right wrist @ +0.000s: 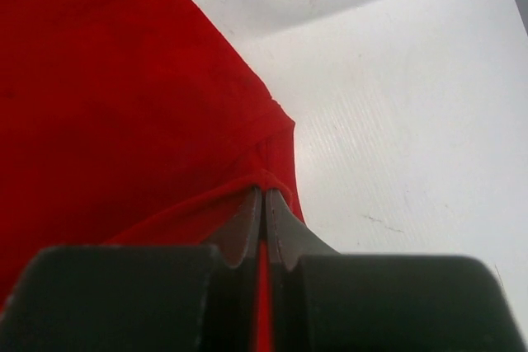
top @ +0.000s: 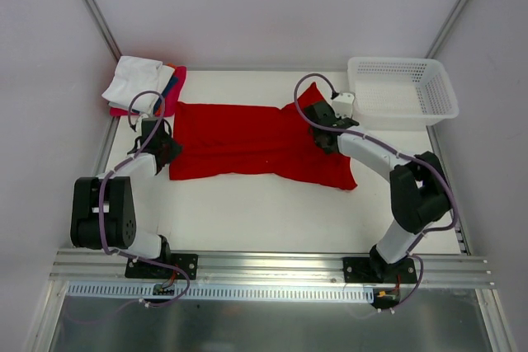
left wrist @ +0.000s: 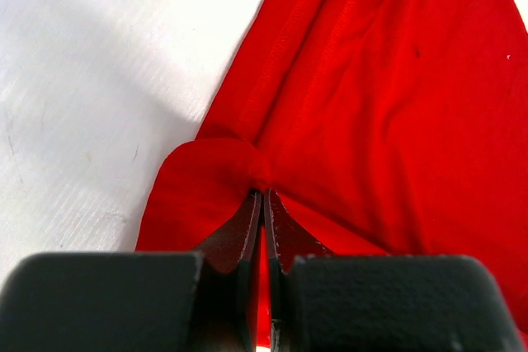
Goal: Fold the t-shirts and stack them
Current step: Fold the flattened tshirt in 1/3 of the way
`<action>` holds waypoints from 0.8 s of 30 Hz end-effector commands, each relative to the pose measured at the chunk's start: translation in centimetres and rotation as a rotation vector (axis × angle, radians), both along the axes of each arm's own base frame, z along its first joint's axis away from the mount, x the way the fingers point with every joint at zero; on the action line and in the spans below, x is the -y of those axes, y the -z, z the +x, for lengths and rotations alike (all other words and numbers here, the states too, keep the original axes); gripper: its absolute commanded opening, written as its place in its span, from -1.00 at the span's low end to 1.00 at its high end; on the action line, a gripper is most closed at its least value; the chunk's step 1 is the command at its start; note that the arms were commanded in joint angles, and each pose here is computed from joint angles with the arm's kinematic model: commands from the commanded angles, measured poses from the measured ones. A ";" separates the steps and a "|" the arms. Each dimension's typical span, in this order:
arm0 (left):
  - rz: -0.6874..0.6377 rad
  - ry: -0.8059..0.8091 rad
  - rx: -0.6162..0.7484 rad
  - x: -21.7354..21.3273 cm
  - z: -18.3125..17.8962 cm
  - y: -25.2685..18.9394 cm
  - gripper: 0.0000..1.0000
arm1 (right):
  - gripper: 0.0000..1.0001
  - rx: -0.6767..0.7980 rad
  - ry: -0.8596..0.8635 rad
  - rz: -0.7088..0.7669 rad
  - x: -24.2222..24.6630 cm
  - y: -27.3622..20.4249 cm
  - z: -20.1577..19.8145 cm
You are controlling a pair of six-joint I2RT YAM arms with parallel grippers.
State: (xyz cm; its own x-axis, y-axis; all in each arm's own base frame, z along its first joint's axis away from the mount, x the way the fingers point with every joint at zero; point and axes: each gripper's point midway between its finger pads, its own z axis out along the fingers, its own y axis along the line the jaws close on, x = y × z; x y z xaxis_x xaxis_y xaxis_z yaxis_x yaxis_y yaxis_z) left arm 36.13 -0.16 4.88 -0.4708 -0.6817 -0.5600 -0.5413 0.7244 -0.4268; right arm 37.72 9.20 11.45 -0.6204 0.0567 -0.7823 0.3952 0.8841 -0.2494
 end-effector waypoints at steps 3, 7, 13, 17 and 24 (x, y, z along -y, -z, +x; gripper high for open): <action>0.052 -0.003 0.051 -1.2 1.9 -1.5 -1.00 | -0.99 -0.002 0.003 -0.016 0.0 0.0 1.5; 0.054 -0.002 0.046 -1.2 2.3 -1.3 -1.00 | -0.99 -0.013 -0.010 -0.002 -0.7 0.8 2.2; 0.043 0.022 0.026 -0.9 3.0 -0.6 0.13 | -0.48 -0.029 -0.024 -0.002 -1.5 1.4 3.6; 0.046 0.026 0.024 -0.9 3.2 -0.6 0.98 | 0.99 -0.039 -0.026 -0.012 -1.8 1.9 4.5; 0.051 0.049 0.066 -0.7 3.1 -1.8 0.98 | 0.99 -0.046 -0.028 -0.022 -2.1 1.8 5.4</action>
State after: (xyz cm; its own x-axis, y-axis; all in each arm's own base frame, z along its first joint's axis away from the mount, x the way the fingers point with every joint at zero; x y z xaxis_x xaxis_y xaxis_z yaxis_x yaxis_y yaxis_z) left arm 37.81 0.11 3.85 -0.5133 -0.6420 -0.5695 -0.5256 0.7597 -0.3828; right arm 42.11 11.15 7.96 -0.6772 0.0254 -0.7354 0.3514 0.8892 -0.2929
